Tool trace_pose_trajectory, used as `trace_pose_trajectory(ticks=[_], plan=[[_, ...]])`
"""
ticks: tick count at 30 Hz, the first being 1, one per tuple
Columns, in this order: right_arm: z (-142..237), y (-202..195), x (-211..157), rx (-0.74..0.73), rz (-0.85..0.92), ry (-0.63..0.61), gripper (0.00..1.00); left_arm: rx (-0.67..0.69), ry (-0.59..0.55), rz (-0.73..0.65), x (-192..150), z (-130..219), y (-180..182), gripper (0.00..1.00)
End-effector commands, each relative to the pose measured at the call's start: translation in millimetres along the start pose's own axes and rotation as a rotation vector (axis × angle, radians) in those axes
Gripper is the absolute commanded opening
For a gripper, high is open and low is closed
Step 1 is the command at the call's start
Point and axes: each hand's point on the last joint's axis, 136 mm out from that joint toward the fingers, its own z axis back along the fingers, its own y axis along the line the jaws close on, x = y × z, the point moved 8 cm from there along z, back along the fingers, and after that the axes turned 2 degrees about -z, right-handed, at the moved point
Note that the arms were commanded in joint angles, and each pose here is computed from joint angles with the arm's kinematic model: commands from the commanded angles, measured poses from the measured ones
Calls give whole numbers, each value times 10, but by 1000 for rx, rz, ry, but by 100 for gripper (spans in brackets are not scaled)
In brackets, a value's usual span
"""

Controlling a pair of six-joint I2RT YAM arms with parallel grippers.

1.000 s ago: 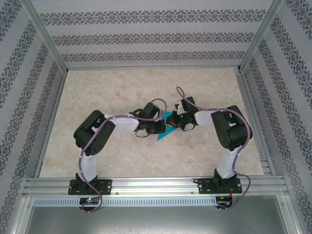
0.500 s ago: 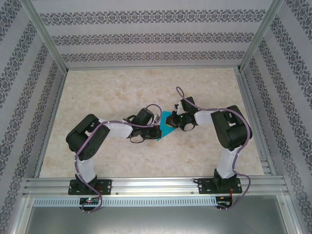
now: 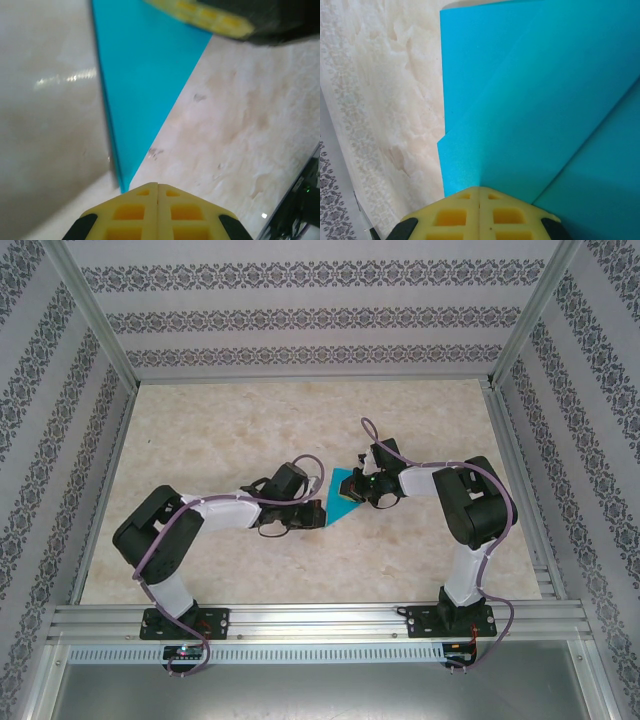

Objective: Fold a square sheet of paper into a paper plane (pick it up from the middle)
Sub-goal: Fourth fold the wing at the center of the table.

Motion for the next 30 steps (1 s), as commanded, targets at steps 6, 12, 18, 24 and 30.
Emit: trace_pose_trajectory(ticks=[6, 12, 18, 24, 30], plan=[[-158, -577, -222, -242, -115, 48, 2, 18, -76, 15, 224, -205, -28, 0], [-128, -396, -166, -172, -48, 27, 2, 34, -43, 37, 162, -323, 85, 0], [-18, -14, -81, -64, 78, -25, 2, 82, 21, 67, 18, -384, 236, 0], [215, 303, -180, 17, 173, -97, 2, 108, 33, 80, -54, -377, 307, 0], [98, 235, -342, -3, 150, -48, 2, 106, 39, 83, -48, -406, 314, 0]])
